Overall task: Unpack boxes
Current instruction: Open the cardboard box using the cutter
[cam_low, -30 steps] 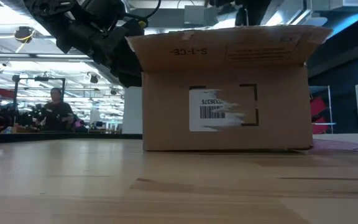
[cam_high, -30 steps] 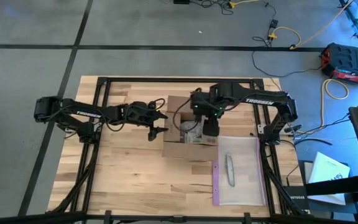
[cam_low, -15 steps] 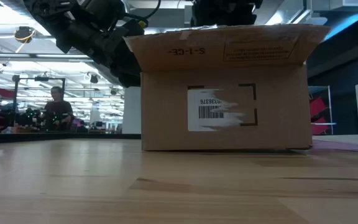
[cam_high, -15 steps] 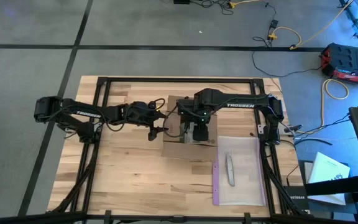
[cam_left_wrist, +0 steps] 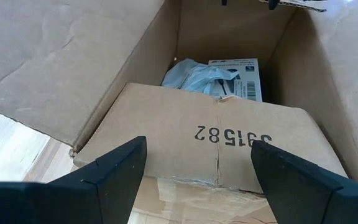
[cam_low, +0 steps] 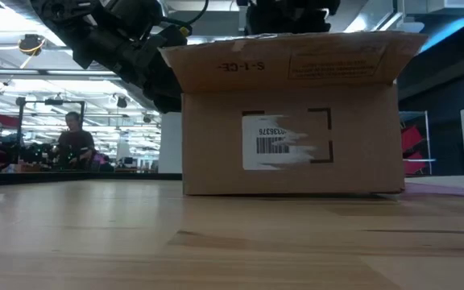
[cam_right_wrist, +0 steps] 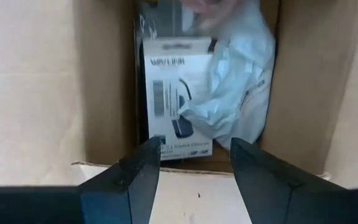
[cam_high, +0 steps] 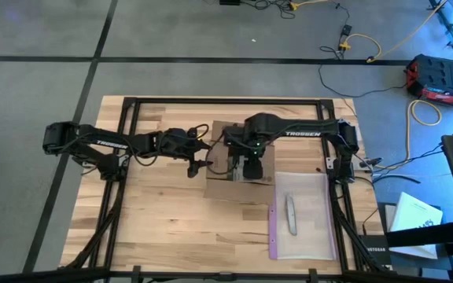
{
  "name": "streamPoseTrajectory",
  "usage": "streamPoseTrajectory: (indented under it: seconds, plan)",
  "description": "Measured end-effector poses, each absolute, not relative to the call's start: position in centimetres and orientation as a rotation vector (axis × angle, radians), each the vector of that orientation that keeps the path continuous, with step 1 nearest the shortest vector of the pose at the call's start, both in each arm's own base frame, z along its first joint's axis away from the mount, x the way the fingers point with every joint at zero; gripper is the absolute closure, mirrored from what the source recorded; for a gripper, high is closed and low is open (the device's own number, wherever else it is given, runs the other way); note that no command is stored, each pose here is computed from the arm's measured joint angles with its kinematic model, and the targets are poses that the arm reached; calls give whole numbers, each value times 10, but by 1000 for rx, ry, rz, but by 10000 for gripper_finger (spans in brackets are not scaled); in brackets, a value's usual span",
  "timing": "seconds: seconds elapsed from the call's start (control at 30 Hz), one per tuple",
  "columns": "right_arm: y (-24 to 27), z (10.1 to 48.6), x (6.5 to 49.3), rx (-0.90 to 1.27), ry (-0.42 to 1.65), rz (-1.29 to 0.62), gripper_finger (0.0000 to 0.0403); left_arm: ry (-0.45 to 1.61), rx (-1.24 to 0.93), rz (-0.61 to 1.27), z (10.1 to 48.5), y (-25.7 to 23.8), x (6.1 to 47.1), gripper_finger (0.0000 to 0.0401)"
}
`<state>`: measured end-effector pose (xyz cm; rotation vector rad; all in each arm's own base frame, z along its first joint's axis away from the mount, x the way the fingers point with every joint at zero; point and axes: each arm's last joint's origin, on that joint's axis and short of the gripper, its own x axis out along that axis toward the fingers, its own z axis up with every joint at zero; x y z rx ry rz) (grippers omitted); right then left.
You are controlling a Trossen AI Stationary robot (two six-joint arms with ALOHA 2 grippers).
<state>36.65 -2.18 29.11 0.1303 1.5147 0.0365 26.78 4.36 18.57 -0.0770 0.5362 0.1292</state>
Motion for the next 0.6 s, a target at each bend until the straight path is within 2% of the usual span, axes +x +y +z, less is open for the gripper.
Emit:
streamPoseTrajectory:
  seconds: [0.23,0.6]
  plan:
    - [-21,279,368,149,1597,47,221,534,-80,130,186,44,268,121]
    - [-20,293,360,184,1633,-3,221,527,-80,129,187,44,268,121]
